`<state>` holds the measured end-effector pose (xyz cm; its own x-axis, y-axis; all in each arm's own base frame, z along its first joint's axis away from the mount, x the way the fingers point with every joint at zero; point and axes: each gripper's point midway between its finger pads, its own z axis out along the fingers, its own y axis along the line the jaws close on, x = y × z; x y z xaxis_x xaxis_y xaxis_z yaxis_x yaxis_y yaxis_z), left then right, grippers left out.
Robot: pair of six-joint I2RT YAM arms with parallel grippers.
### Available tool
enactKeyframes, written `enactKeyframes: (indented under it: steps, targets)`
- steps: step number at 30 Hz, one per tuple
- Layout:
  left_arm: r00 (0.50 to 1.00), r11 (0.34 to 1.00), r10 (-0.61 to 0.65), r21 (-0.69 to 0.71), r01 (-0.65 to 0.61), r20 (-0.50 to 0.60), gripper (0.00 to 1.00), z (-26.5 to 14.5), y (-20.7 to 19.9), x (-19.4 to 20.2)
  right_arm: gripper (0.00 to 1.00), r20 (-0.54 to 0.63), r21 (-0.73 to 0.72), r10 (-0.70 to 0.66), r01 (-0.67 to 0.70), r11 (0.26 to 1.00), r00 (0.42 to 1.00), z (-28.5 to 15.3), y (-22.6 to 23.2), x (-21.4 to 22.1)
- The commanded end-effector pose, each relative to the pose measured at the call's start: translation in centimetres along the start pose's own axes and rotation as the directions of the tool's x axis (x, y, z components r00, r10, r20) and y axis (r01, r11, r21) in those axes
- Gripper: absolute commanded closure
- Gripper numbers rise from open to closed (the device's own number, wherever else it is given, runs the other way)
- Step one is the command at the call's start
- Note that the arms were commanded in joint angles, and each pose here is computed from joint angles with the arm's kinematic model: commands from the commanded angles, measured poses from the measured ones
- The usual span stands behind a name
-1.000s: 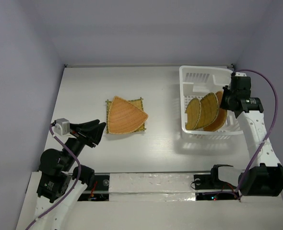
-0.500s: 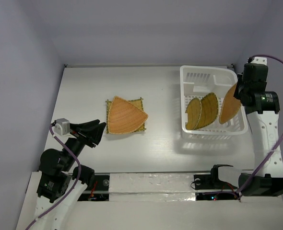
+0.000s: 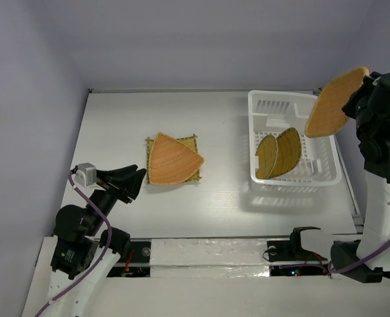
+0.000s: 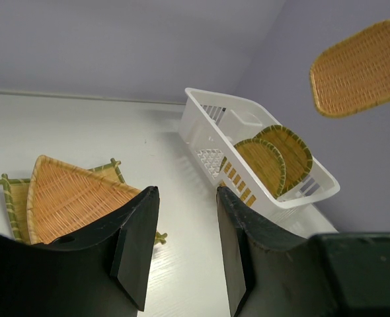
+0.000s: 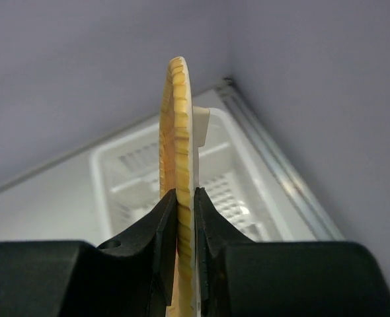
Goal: Unload the plates from the dish rack
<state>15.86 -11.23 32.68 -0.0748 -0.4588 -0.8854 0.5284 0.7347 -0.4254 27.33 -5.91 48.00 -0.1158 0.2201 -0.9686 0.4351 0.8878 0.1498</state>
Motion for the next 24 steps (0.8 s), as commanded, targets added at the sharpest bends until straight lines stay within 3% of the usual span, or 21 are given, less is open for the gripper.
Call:
enactKeyframes:
  steps: [1, 3, 8, 10, 11, 13, 15, 16, 18, 24]
  targets:
    - [1.000, 1.000, 0.007, 0.026, -0.008, 0.028, 0.63, 0.4, -0.5, -0.8, 1.00, 0.047, -0.265, 0.212, -0.192, 0.945, 0.976, -1.4, 5.7, -2.5]
    - [1.000, 1.000, 0.003, 0.018, -0.004, 0.027, 0.63, 0.5, -0.4, -0.7, 1.00, 0.010, -0.419, 0.317, -0.284, 0.863, 0.948, -2.3, 9.6, -2.8]
    - [1.000, 1.000, -0.001, 0.005, 0.001, 0.011, 0.63, 0.8, -0.1, -0.4, 1.00, -0.191, -0.584, 0.396, -0.429, 0.690, 0.898, -2.9, 18.4, 1.9]
    - [1.000, 1.000, -0.003, -0.002, 0.003, 0.001, 0.63, 1.0, 0.1, -0.2, 1.00, -0.247, -0.673, 0.427, -0.471, 0.570, 0.870, -4.7, 22.3, 2.1]
    - [1.000, 1.000, -0.006, -0.008, 0.006, -0.005, 0.63, 1.2, 0.2, 0.0, 1.00, -0.291, -0.673, 0.411, -0.490, 0.553, 0.864, -4.3, 23.9, 4.4]
    - [1.000, 1.000, -0.007, -0.017, 0.007, -0.013, 0.63, 1.3, 0.4, 0.1, 1.00, -0.357, -0.714, 0.441, -0.545, 0.440, 0.824, -6.0, 27.1, 5.0]
    - [1.000, 1.000, -0.009, -0.023, 0.009, -0.013, 0.63, 1.4, 0.5, 0.1, 1.00, -0.424, -0.694, 0.409, -0.580, 0.427, 0.808, -5.5, 29.9, 8.6]
    - [1.000, 1.000, -0.009, -0.022, 0.008, -0.011, 0.63, 1.3, 0.5, 0.0, 1.00, -0.438, -0.717, 0.421, -0.591, 0.370, 0.794, -6.6, 31.5, 8.6]
    - [1.000, 0.999, -0.011, -0.031, 0.011, -0.012, 0.63, 1.4, 0.7, 0.1, 1.00, -0.491, -0.702, 0.416, -0.630, 0.332, 0.766, -6.3, 34.1, 11.4]
    - [1.000, 0.999, -0.010, -0.037, 0.010, -0.004, 0.63, 1.2, 0.7, -0.1, 1.00, -0.622, -0.650, 0.394, -0.727, 0.222, 0.677, -6.5, 38.6, 18.2]
